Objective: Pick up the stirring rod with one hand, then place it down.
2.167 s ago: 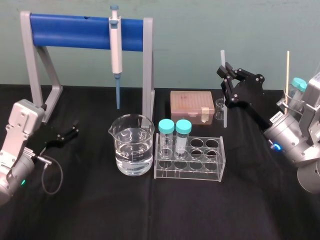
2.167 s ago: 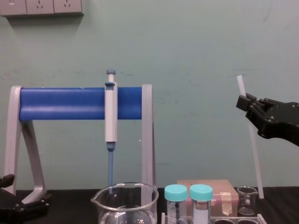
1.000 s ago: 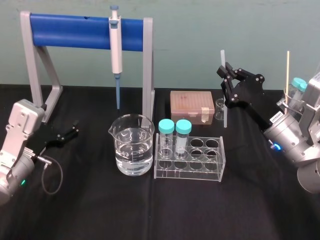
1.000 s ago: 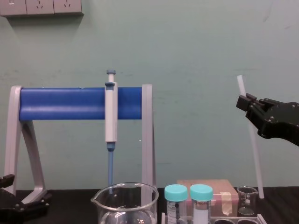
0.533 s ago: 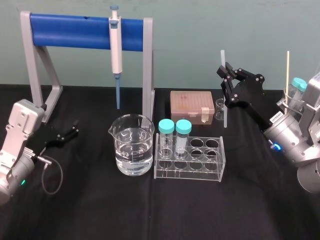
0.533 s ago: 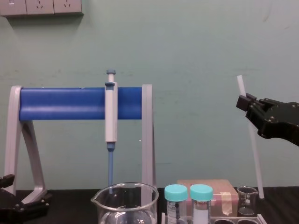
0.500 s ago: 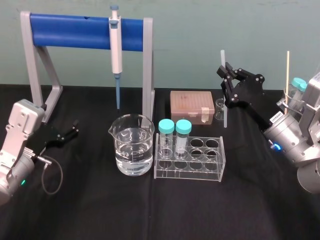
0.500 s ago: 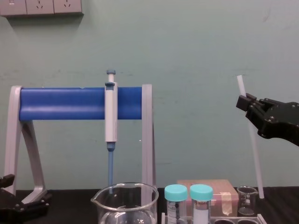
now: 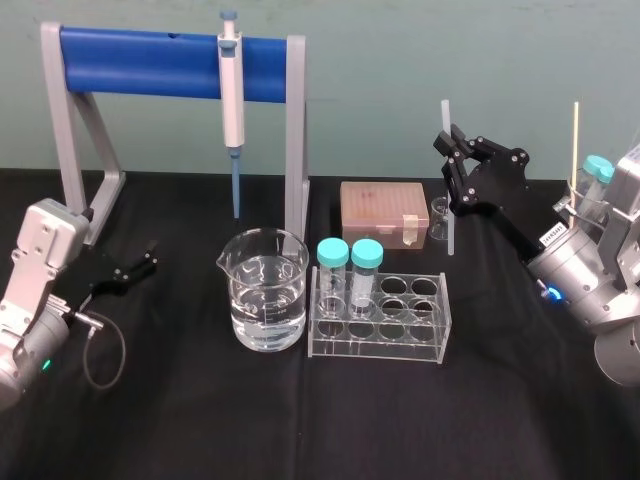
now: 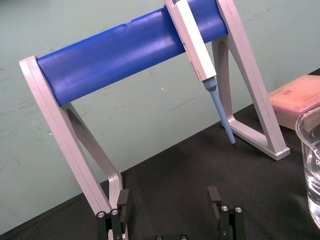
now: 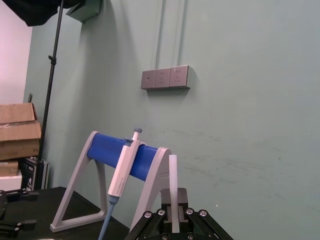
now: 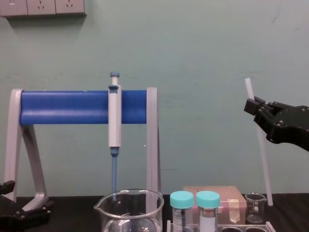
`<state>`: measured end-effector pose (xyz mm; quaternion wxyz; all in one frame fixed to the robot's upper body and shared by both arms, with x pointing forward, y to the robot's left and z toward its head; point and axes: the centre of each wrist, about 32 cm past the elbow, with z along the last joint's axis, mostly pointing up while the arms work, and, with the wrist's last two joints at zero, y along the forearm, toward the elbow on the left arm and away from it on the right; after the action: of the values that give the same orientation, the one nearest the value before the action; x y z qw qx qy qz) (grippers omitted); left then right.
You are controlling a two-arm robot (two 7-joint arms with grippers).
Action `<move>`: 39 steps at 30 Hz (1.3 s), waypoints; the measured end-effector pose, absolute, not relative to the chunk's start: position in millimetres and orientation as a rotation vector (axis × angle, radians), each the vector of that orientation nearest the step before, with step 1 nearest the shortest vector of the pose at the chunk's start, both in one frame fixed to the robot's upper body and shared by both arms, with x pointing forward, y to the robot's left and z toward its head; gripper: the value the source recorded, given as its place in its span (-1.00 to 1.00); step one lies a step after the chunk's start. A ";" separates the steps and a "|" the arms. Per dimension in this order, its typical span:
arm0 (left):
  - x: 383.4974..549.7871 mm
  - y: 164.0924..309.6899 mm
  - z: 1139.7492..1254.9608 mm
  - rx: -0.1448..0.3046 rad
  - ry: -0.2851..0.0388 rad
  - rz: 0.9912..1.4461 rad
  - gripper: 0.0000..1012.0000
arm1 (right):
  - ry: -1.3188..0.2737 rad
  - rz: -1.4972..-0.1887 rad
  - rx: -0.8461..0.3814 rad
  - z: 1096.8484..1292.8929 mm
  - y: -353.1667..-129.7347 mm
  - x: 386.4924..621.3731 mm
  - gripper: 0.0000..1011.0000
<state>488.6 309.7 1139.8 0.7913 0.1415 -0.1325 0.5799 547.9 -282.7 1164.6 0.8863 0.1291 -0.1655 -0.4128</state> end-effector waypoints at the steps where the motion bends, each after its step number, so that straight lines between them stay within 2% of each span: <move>1: 488.6 309.7 1139.8 0.304 -0.285 1.248 0.98 | -0.344 -0.858 0.268 1164.6 -282.7 547.9 -0.86; 24: 488.6 309.7 1139.8 0.305 -0.285 1.248 0.98 | -0.346 -0.858 0.266 1164.7 -282.8 548.0 -0.86; 39: 488.6 309.7 1139.8 0.305 -0.285 1.248 0.98 | -0.328 -0.810 0.284 1166.8 -276.2 554.3 -0.86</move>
<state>488.6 309.7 1139.8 0.7913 0.1415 -0.1325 0.5799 554.3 -276.2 1166.8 0.8963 0.1370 -0.1581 -0.3909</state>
